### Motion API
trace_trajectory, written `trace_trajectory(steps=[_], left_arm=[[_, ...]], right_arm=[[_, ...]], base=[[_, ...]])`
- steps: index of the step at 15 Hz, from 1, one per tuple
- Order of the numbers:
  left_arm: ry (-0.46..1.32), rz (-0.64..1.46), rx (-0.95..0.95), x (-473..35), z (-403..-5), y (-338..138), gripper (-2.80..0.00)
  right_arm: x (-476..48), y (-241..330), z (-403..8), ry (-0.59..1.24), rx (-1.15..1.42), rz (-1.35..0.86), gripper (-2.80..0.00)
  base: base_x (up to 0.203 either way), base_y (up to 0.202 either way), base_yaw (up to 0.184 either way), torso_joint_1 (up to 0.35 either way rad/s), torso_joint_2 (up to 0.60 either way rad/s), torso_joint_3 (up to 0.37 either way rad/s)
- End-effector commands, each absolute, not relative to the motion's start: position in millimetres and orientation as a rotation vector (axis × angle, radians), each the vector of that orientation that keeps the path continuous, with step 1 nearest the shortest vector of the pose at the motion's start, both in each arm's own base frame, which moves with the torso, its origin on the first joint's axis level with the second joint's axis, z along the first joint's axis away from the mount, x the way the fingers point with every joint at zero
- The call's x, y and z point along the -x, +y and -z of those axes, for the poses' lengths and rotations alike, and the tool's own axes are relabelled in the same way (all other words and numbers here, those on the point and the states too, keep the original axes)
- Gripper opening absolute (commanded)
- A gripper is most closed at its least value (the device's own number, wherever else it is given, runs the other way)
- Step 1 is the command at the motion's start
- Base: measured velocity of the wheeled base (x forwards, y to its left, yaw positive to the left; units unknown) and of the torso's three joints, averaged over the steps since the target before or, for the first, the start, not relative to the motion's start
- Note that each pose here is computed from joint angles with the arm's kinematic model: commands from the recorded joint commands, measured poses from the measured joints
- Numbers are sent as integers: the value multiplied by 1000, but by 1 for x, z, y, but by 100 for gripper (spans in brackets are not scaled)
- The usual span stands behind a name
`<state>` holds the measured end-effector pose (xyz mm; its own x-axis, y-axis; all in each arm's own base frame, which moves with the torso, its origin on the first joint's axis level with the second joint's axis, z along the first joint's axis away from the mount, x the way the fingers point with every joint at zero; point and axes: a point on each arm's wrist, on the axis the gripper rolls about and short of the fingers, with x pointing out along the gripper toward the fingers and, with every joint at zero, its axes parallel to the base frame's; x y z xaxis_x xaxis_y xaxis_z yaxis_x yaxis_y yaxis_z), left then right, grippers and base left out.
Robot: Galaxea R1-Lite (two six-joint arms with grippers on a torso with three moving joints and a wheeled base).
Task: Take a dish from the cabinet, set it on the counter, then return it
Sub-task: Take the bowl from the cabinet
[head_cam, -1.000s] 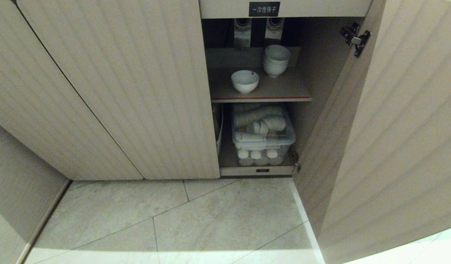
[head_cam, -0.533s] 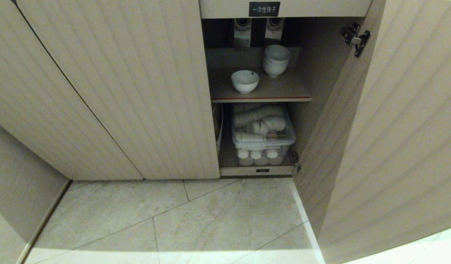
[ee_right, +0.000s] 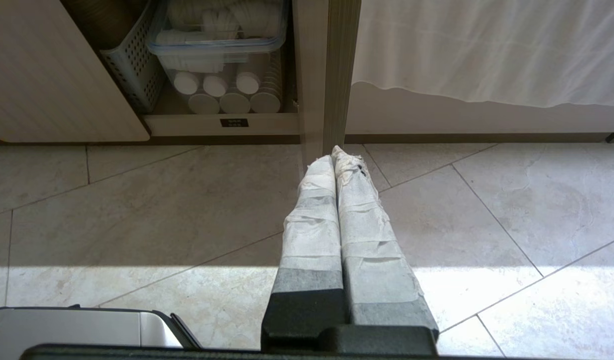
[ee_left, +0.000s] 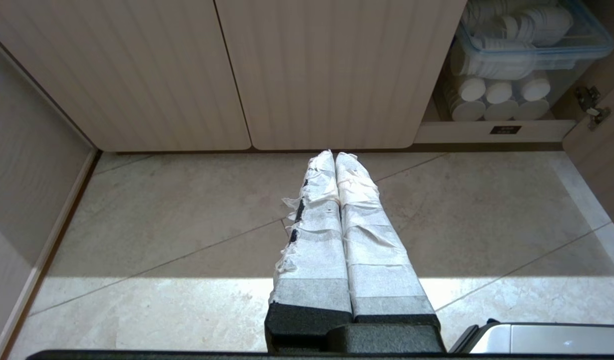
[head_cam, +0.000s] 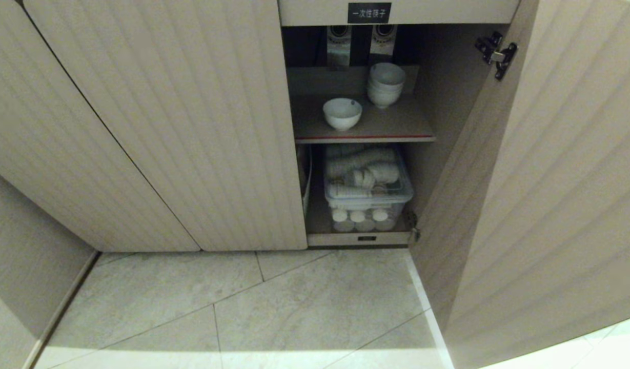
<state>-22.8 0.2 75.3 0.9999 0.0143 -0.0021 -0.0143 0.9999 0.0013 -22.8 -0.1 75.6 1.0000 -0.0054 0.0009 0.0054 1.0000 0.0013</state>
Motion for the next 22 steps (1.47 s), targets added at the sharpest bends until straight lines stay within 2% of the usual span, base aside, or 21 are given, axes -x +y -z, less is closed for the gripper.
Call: trace_trajectory(steps=[1, 22], left_arm=[[2, -15, -2, 23, -75, 0, -280], [2, -15, -3, 23, -75, 0, -280]], right_arm=[[23, 0, -76, -2, -2, 5, -280], [23, 0, -76, -2, -2, 5, -280]], base=[[0, 0, 0, 0, 0, 0], [0, 0, 0, 0, 0, 0]])
